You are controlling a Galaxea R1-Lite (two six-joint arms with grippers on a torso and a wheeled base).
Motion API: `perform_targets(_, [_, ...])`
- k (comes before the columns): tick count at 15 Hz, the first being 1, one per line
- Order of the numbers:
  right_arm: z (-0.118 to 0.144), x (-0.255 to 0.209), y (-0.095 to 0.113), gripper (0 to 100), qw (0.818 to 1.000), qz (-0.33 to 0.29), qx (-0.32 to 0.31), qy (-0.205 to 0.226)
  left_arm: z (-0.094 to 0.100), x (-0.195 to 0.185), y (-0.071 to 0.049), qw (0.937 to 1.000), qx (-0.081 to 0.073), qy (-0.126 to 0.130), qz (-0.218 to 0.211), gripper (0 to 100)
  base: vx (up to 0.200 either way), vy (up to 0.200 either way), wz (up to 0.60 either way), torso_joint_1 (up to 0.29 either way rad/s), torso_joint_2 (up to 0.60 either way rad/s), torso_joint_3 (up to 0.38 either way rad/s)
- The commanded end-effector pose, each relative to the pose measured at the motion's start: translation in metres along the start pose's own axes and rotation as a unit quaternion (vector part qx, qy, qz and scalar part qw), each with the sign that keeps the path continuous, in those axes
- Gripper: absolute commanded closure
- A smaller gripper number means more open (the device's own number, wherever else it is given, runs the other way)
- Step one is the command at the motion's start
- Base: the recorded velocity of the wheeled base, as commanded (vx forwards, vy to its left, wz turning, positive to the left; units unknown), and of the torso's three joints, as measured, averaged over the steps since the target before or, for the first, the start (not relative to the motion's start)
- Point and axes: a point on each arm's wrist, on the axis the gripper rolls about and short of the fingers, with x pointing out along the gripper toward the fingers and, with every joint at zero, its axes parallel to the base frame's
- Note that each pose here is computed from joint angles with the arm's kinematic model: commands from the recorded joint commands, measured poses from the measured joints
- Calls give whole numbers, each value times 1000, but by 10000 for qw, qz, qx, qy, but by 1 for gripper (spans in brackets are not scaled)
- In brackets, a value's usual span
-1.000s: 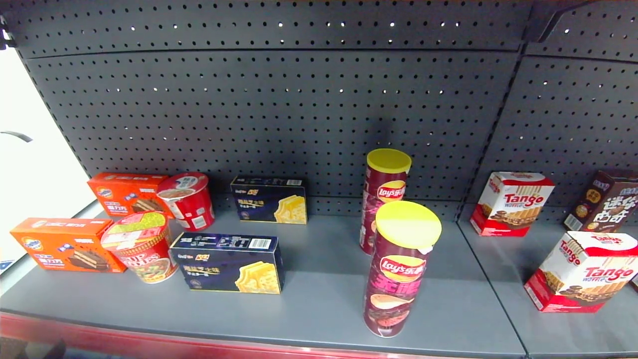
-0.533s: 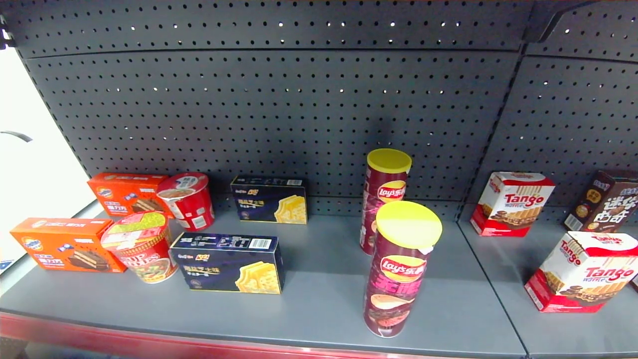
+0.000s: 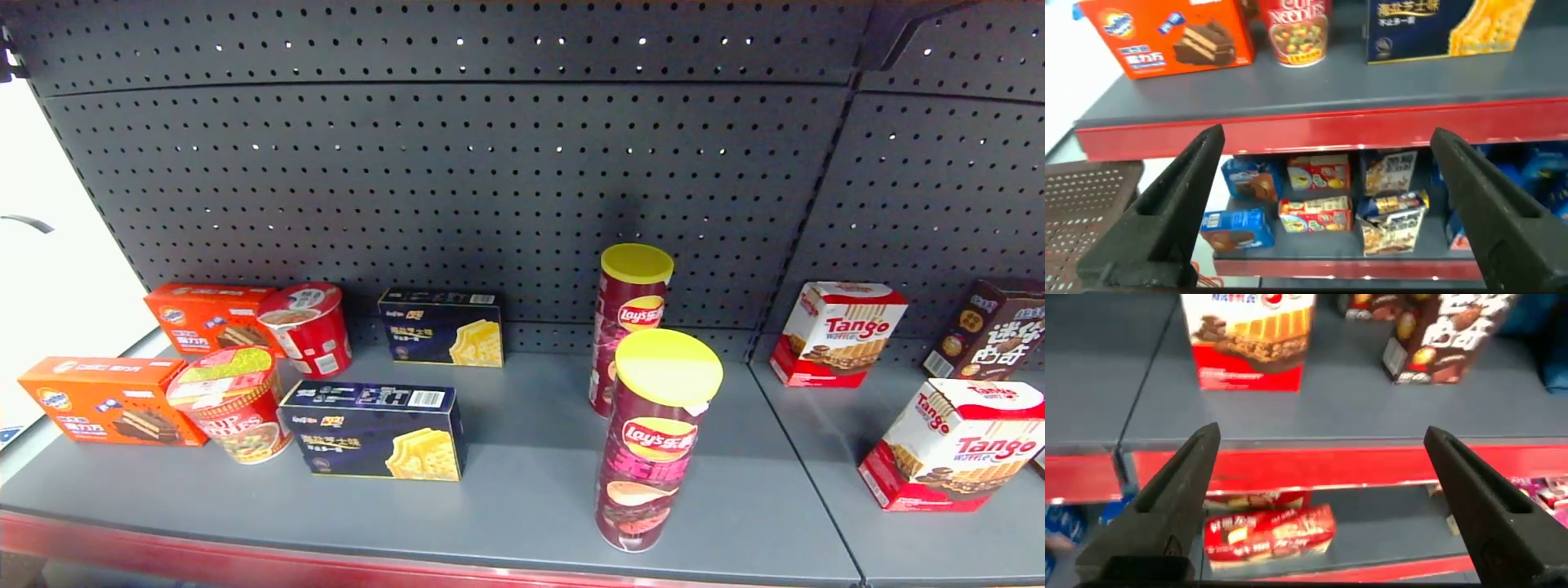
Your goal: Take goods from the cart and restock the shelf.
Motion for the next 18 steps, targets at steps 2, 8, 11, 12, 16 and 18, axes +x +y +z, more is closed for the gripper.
perform_targets(2, [-2, -4, 0, 0, 9992, -70, 354, -141, 1, 1, 0, 10000, -10, 50, -70, 0, 0, 0, 0, 0, 0, 0])
perform_targets(8, [0, -6, 9, 0, 9776, 2056, 408, -208, -2, -1, -2, 9988, -133, -141, -446, 0, 0, 0, 0, 0, 0, 0])
perform_targets(11, [-1, -5, 7, 0, 9839, 1640, 700, -127, -2, -1, -1, 9993, -226, -161, -246, 0, -67, 0, 0, 1, 2, 1])
perform_targets(12, [-1, -5, 7, 0, 9863, 1473, 736, -125, -2, 0, 0, 9994, -235, -243, -102, 0, -200, 0, 0, 7, 7, 7])
perform_targets(16, [-1, -5, 7, 0, 9860, 1480, 754, -138, -2, 0, -1, 9993, -226, -240, -163, 0, -50, 0, 0, 7, 2, -1])
perform_targets(18, [-1, -5, 7, 0, 9848, 1556, 753, -140, -2, 0, 0, 9993, -226, -239, -148, 0, 0, 0, 0, 0, 0, 0])
